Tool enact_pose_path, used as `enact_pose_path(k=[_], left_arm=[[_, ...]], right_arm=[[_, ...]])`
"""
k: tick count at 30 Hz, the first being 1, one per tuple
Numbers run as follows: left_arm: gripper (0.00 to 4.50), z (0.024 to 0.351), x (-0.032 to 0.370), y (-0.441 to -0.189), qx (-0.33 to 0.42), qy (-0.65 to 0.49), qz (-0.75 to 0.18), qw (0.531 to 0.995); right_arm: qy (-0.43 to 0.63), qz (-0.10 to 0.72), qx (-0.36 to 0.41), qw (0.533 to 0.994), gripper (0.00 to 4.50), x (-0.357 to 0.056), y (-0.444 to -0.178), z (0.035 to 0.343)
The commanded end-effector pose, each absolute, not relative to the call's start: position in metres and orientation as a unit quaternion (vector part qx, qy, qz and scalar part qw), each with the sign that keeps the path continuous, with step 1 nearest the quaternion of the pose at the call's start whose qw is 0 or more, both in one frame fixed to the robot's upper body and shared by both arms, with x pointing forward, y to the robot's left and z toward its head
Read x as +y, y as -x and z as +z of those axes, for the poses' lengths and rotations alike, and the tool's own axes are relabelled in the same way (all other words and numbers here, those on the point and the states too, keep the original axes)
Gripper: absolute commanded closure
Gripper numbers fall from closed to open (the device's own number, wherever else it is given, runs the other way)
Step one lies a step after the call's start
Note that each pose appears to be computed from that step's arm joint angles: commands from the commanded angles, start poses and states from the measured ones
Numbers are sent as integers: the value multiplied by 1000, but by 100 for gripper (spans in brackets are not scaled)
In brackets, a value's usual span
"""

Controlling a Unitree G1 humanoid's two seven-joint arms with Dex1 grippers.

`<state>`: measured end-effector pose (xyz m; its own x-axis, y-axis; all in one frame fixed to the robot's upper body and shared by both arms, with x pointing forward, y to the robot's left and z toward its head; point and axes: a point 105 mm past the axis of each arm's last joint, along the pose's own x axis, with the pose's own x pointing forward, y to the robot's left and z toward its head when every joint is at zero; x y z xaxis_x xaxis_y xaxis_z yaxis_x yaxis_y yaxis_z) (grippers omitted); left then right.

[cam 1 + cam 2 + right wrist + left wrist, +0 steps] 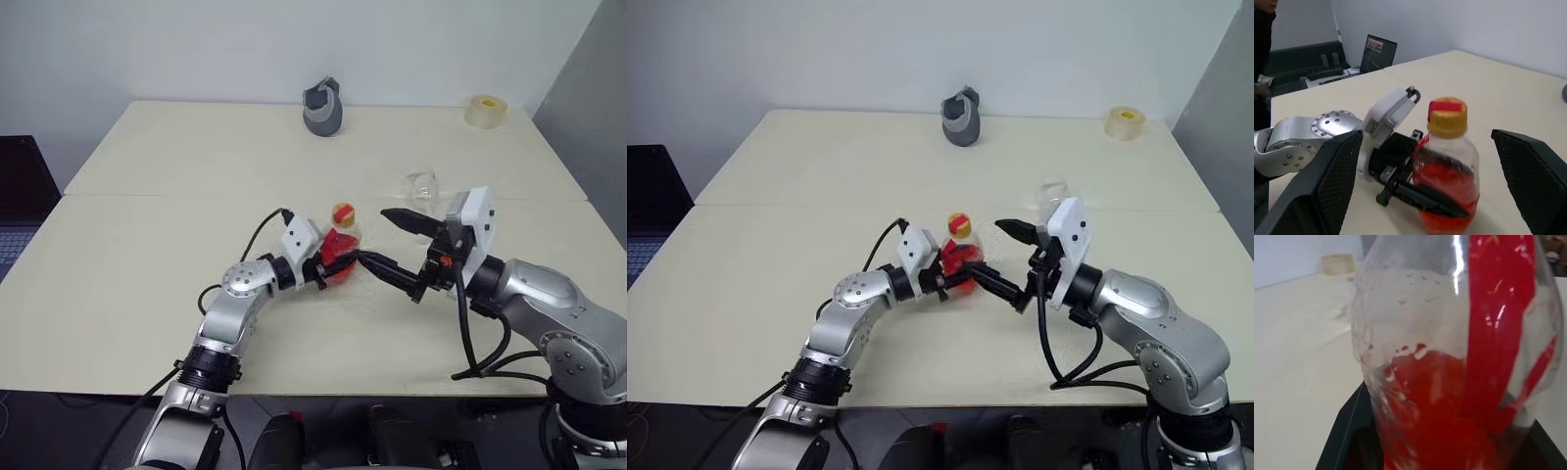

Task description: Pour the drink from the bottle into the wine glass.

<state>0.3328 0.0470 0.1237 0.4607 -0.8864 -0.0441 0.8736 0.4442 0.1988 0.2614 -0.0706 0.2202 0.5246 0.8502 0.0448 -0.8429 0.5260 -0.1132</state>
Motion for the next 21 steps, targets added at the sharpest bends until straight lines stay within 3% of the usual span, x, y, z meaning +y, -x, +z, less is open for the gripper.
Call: enact_pose_path(k=[1, 12, 15, 21], left_arm=[[255, 138, 32, -320, -64, -100, -552, 825], [258, 133, 30, -315, -59, -111, -563, 817], [258, 132, 31, -315, -58, -114, -564, 815], [258, 132, 31, -314, -58, -115, -565, 815]], right_arm=[[46, 487, -68, 870, 0, -67, -262, 227], [44, 472, -69, 878, 0, -60, -275, 221], [43, 471, -70, 878, 64, -59, -277, 221], [51, 476, -68, 875, 282, -59, -278, 219]])
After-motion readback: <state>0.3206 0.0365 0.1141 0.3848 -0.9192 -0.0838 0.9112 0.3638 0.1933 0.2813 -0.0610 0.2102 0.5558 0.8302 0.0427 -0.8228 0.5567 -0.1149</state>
